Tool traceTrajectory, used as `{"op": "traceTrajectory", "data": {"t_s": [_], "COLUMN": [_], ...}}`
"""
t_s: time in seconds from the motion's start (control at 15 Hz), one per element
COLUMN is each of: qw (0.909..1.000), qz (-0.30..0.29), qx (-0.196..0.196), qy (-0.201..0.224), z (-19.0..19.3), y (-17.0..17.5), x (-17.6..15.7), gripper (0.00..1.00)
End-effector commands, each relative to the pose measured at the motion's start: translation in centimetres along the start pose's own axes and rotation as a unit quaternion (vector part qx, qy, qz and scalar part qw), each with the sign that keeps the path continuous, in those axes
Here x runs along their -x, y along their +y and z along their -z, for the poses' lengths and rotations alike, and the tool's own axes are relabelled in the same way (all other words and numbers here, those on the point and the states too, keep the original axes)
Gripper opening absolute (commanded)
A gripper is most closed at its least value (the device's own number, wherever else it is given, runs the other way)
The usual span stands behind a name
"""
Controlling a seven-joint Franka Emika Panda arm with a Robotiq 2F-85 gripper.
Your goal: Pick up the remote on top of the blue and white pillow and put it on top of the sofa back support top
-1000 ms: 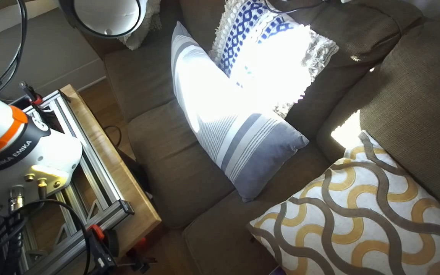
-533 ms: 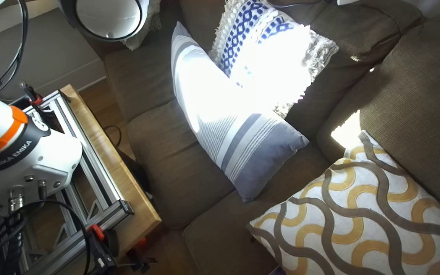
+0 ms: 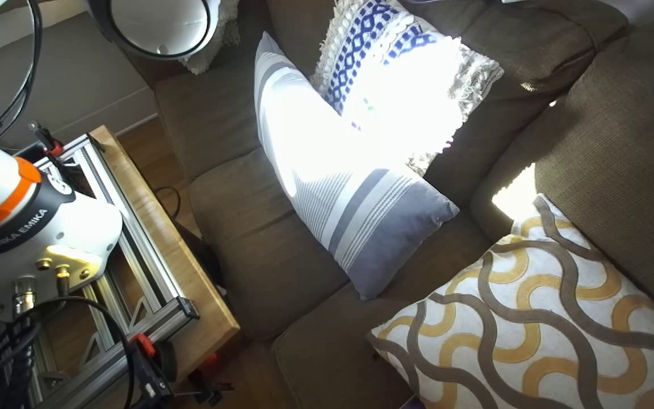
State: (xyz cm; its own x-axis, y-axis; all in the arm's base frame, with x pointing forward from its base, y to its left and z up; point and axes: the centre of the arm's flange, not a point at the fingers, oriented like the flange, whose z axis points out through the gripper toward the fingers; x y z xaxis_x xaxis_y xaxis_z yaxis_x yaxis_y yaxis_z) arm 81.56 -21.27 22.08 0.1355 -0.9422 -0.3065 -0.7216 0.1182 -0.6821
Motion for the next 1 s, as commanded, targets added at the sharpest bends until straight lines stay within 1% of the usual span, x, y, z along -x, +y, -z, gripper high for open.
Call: {"op": "traceTrajectory", "data": {"t_s": [0.0,0.2,0.27,0.4,0.47,0.53,0.67,0.8,0.93], "qw": [0.9998,0.9996,0.9993,0.9963,0.9926,0.9889,0.979,0.9663,0.9508], "qz": [-0.005,0.013,0.027,0.078,0.112,0.137,0.189,0.24,0.291], "qx": [0.011,0.017,0.021,0.035,0.046,0.059,0.077,0.092,0.103], "qy": [0.018,0.019,0.015,0.004,-0.004,-0.003,-0.011,-0.014,-0.022], "z": [-0.2,0.7,1.4,3.0,4.0,5.2,7.2,9.1,10.5], "y": [-2.1,-2.8,-3.4,-4.5,-5.0,-5.3,-6.4,-7.2,-7.8], "x": [-1.0,-1.1,-1.1,-0.4,0.2,1.1,2.3,3.5,4.5], "gripper": [1.0,1.0,1.0,1.0,1.0,1.0,1.0,1.0,1.0]}}
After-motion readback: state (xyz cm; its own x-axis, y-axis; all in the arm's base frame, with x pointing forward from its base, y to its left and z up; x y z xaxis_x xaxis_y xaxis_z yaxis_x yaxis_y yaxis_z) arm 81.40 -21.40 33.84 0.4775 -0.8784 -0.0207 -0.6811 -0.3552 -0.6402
